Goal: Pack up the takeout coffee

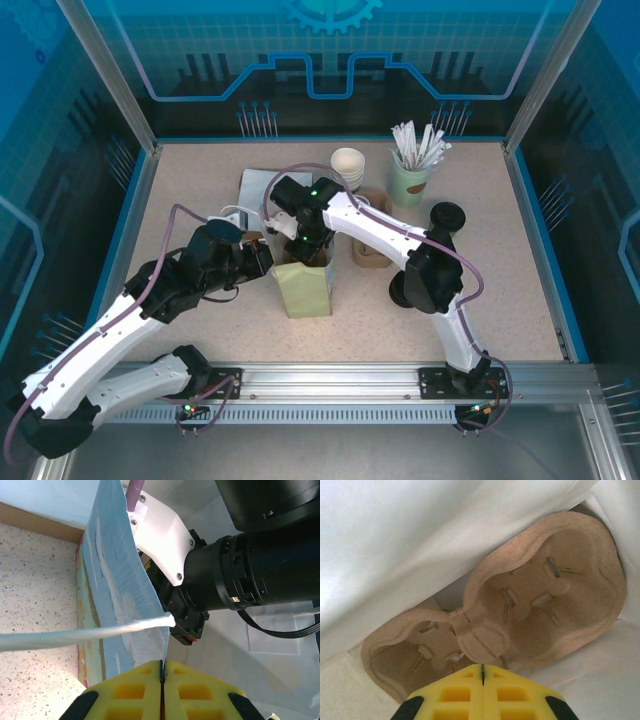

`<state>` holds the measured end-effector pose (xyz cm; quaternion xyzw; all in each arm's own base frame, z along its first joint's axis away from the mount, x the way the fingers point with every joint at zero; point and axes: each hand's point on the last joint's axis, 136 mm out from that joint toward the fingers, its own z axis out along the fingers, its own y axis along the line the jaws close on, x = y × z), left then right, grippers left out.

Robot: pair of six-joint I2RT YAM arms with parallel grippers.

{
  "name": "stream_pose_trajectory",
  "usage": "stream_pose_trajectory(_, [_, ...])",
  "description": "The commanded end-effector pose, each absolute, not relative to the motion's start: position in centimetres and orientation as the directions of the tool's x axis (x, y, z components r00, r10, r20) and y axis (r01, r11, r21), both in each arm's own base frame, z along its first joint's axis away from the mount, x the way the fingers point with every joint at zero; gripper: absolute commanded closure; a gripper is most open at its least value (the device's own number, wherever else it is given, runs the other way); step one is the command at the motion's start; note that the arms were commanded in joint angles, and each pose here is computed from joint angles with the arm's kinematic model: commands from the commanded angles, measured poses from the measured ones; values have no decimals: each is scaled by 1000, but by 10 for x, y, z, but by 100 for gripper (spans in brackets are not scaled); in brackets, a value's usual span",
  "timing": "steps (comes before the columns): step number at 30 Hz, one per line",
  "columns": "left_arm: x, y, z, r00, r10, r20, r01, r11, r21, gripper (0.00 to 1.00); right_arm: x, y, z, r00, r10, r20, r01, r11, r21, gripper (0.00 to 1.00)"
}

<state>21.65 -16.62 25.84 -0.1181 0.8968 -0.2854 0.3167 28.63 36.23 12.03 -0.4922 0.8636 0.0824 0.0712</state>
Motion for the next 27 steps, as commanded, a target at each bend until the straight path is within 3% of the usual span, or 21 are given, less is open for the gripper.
stream_pose_trajectory(1, [217, -169, 260, -773, -377, -509, -15, 814, -580, 92, 289, 359, 103, -526, -835, -164, -850, 521, 73, 100])
stream_pose_trajectory(27, [217, -171, 260, -775, -370, -512, -13, 819, -573, 92, 290, 367, 101, -534, -821, -202, -845, 526, 95, 100])
